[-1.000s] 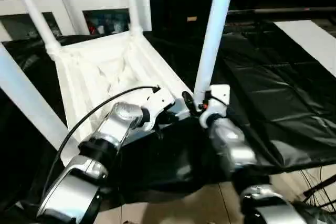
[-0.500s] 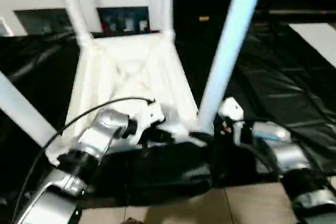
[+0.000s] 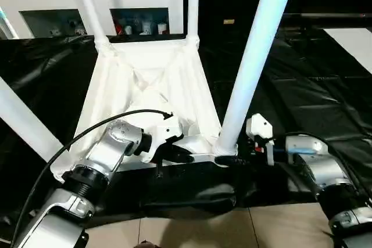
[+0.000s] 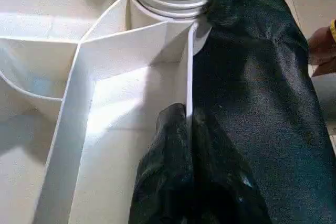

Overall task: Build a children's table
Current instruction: Rotate leg to tighten

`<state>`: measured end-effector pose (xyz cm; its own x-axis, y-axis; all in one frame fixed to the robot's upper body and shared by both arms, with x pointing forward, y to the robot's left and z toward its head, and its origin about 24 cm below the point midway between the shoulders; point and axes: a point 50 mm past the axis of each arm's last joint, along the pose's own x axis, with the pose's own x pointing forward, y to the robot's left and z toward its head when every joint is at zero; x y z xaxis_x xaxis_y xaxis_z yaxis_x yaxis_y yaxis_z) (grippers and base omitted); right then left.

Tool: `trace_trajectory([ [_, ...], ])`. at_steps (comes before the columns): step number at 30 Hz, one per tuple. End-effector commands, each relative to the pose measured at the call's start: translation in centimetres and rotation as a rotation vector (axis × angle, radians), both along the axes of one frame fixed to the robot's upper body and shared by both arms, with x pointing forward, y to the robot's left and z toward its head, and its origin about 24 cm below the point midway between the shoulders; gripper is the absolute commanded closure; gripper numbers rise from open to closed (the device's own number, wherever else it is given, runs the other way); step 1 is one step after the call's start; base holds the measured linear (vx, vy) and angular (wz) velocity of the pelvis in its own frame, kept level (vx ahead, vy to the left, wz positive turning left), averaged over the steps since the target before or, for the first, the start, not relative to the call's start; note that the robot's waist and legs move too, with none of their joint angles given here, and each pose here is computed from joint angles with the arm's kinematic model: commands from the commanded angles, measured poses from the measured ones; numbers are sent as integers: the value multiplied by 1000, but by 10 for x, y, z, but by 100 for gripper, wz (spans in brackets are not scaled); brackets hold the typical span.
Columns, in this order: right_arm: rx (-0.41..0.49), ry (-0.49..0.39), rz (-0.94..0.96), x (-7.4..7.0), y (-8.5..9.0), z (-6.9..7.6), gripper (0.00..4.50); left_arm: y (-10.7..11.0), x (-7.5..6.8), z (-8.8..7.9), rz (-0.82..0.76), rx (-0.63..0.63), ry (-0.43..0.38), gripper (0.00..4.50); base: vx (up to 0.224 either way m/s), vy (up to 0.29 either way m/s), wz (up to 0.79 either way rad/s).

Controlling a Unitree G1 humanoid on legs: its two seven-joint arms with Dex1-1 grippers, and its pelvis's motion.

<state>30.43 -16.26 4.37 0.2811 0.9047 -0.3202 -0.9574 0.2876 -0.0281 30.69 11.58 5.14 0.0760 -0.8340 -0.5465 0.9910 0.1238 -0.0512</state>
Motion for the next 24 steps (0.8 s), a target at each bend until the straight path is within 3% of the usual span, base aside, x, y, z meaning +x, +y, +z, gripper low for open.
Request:
trace_trajectory([
  [1, 22, -30, -8, 4, -1, 8, 107, -4, -4, 1, -45, -10, 17, 450, 0, 0, 0],
  [3, 23, -26, -3, 4, -1, 7, 140, -4, -4, 1, -44, -8, 19, 450, 0, 0, 0],
  [8, 18, -22, 9, 3, -2, 5, 175, -3, -5, 0, -42, -6, 21, 450, 0, 0, 0],
  [17, 25, -9, 2, 2, -4, 2, 181, -2, -5, 0, -41, -4, 23, 450, 0, 0, 0],
  [21, 80, -33, -117, 6, -2, 1, 182, -3, -2, 0, 2, -10, 16, 450, 0, 0, 0],
  [24, 164, -38, -378, 17, 4, -2, 183, -5, 4, -2, 74, -24, 8, 450, 0, 0, 0],
])
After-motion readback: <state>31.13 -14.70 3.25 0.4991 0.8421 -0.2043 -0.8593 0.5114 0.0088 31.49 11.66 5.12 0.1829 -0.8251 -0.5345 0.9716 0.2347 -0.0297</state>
